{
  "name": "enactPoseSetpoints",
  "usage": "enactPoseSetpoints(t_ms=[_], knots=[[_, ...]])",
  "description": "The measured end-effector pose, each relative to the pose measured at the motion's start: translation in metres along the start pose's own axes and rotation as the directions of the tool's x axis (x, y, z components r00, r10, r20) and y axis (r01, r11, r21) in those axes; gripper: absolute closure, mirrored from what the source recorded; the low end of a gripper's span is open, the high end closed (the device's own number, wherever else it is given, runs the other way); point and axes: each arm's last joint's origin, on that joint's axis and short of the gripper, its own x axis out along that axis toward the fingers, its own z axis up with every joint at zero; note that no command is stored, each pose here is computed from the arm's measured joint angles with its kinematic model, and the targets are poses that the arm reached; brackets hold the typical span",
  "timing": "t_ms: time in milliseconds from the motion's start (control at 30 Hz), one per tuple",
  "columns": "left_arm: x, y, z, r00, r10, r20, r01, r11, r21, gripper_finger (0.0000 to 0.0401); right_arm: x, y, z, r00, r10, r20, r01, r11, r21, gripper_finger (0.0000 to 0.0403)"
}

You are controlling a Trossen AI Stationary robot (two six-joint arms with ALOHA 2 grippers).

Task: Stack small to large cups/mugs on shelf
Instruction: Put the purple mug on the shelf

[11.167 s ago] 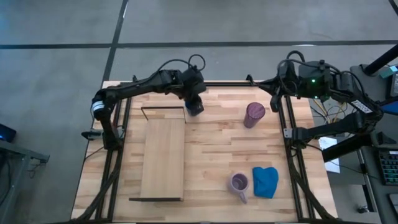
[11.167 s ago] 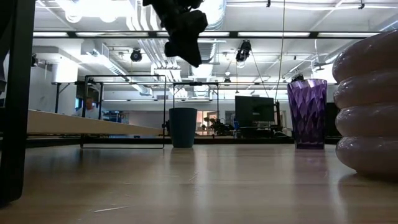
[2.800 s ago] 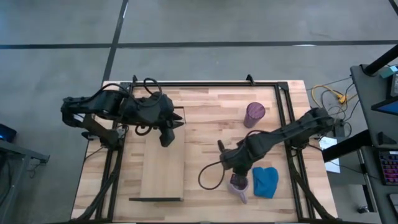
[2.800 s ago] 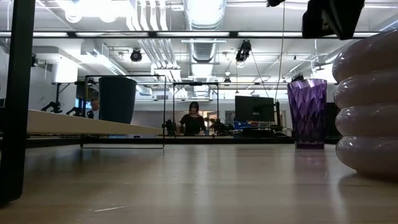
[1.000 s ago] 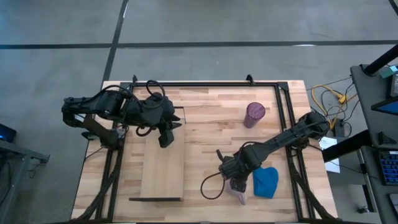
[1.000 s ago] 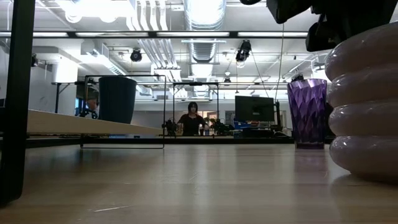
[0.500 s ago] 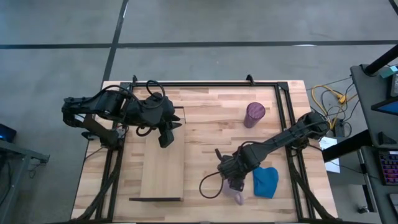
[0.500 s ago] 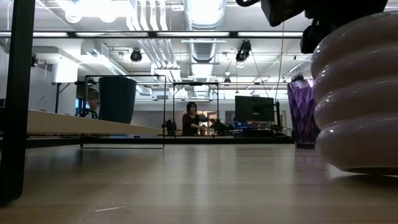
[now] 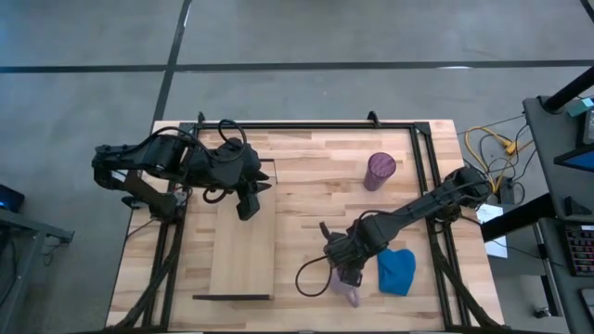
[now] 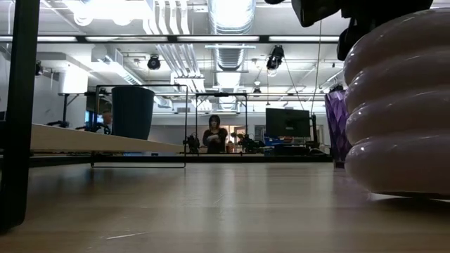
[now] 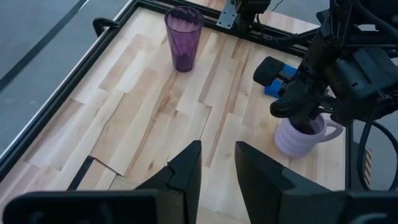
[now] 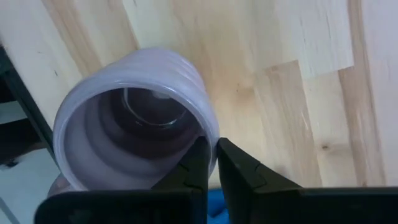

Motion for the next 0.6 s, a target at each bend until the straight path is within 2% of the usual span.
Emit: enactPoseSetpoints(t_ms=[400,600], knots=[[0.0000,0.0001,0.0000,1.000,0.000,0.000,0.000,1.000,-0.001,0.0318,-0.0009,0.0025,0.0024,0.999,0.025,0.025,-0.025,1.000,-0.001,0.0338],[0.0000,0.0001,0.0000,1.000,0.001,0.000,-0.001,1.000,-0.001,0.0318,-0.0018,0.0076,0.0099,0.992,0.080,0.101,-0.079,0.997,-0.016,0.0326]])
